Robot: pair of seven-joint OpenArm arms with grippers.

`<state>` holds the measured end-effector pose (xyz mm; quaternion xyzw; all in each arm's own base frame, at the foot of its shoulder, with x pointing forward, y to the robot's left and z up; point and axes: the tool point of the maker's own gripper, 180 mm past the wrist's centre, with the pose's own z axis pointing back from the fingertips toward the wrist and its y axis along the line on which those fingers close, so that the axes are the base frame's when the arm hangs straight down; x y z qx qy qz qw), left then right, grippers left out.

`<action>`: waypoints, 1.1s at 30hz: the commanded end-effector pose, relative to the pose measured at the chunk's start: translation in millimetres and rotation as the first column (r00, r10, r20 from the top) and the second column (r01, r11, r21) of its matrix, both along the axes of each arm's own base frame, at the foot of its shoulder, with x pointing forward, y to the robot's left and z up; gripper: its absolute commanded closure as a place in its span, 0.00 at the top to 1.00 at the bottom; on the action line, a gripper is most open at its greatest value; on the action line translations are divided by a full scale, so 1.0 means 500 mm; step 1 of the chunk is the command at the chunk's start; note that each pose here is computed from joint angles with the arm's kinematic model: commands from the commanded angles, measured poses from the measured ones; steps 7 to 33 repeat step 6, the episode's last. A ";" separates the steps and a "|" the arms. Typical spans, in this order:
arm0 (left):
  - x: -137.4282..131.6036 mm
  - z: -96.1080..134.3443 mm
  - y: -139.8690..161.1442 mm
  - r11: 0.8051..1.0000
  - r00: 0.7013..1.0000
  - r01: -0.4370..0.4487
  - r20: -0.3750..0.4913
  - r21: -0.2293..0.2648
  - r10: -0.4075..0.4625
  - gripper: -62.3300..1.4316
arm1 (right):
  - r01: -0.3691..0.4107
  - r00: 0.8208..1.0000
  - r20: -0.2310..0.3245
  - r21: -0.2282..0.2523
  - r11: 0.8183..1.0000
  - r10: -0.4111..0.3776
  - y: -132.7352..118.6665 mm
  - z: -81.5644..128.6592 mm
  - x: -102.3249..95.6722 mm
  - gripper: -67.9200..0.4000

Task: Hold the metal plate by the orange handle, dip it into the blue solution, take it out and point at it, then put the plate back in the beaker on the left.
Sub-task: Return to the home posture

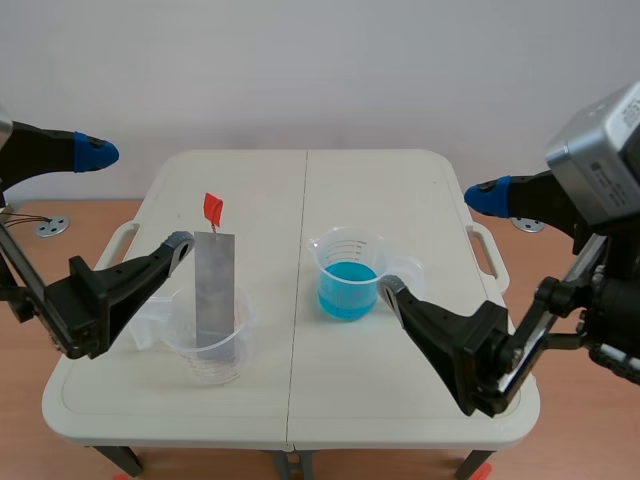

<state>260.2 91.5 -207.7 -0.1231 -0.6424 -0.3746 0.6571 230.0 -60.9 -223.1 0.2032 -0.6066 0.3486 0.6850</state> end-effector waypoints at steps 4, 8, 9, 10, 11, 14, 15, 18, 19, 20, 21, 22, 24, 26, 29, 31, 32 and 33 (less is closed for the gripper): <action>0.002 0.019 -0.001 1.000 1.000 0.001 0.028 -0.015 0.000 0.99 | -0.018 0.999 0.039 0.020 1.000 0.017 0.008 0.027 0.001 0.98; 0.002 0.019 -0.001 1.000 1.000 0.001 0.028 -0.015 0.000 0.99 | -0.018 0.999 0.039 0.020 1.000 0.017 0.008 0.027 0.001 0.98; 0.002 0.019 -0.001 1.000 1.000 0.001 0.028 -0.015 0.000 0.99 | -0.018 0.999 0.039 0.020 1.000 0.017 0.008 0.027 0.001 0.98; 0.002 0.019 -0.001 1.000 1.000 0.001 0.028 -0.015 0.000 0.99 | -0.018 0.999 0.039 0.020 1.000 0.017 0.008 0.027 0.001 0.98; 0.002 0.019 -0.001 1.000 1.000 0.001 0.028 -0.015 0.000 0.99 | -0.018 0.999 0.039 0.020 1.000 0.017 0.008 0.027 0.001 0.98; 0.002 0.019 -0.001 1.000 1.000 0.001 0.028 -0.015 0.000 0.99 | -0.018 0.999 0.039 0.020 1.000 0.017 0.008 0.027 0.001 0.98; 0.002 0.019 -0.001 1.000 1.000 0.001 0.028 -0.015 0.000 0.99 | -0.018 0.999 0.039 0.020 1.000 0.017 0.008 0.027 0.001 0.98; 0.002 0.019 -0.001 1.000 1.000 0.001 0.028 -0.015 0.000 0.99 | -0.018 0.999 0.039 0.020 1.000 0.017 0.008 0.027 0.001 0.98; 0.002 0.019 -0.001 1.000 1.000 0.001 0.028 -0.015 0.000 0.99 | -0.018 0.999 0.039 0.020 1.000 0.017 0.008 0.027 0.001 0.98; 0.002 0.019 -0.001 1.000 1.000 0.001 0.028 -0.015 0.000 0.99 | -0.018 0.999 0.039 0.020 1.000 0.017 0.008 0.027 0.001 0.98; 0.002 0.019 -0.001 1.000 1.000 0.001 0.028 -0.015 0.000 0.99 | -0.018 0.999 0.039 0.020 1.000 0.017 0.008 0.027 0.001 0.98; 0.002 0.019 -0.001 1.000 1.000 0.001 0.028 -0.015 0.000 0.99 | -0.018 0.999 0.039 0.020 1.000 0.017 0.008 0.027 0.001 0.98; 0.002 0.019 -0.001 1.000 1.000 0.001 0.028 -0.015 0.000 0.99 | -0.018 0.999 0.039 0.020 1.000 0.017 0.008 0.027 0.001 0.98; 0.002 0.019 -0.001 1.000 1.000 0.001 0.028 -0.015 0.000 0.99 | -0.018 0.999 0.039 0.020 1.000 0.017 0.008 0.027 0.001 0.98; 0.002 0.019 -0.001 1.000 1.000 0.001 0.028 -0.015 0.000 0.99 | -0.018 0.999 0.039 0.020 1.000 0.017 0.008 0.027 0.001 0.98; 0.002 0.019 -0.001 1.000 1.000 0.001 0.028 -0.015 0.000 0.99 | -0.018 0.999 0.039 0.020 1.000 0.017 0.008 0.027 0.001 0.98; 0.002 0.019 -0.001 1.000 1.000 0.001 0.028 -0.015 0.000 0.99 | -0.018 0.999 0.039 0.020 1.000 0.017 0.008 0.027 0.001 0.98; 0.002 0.019 -0.001 1.000 1.000 0.001 0.028 -0.015 0.000 0.99 | -0.018 0.999 0.039 0.020 1.000 0.017 0.008 0.027 0.001 0.98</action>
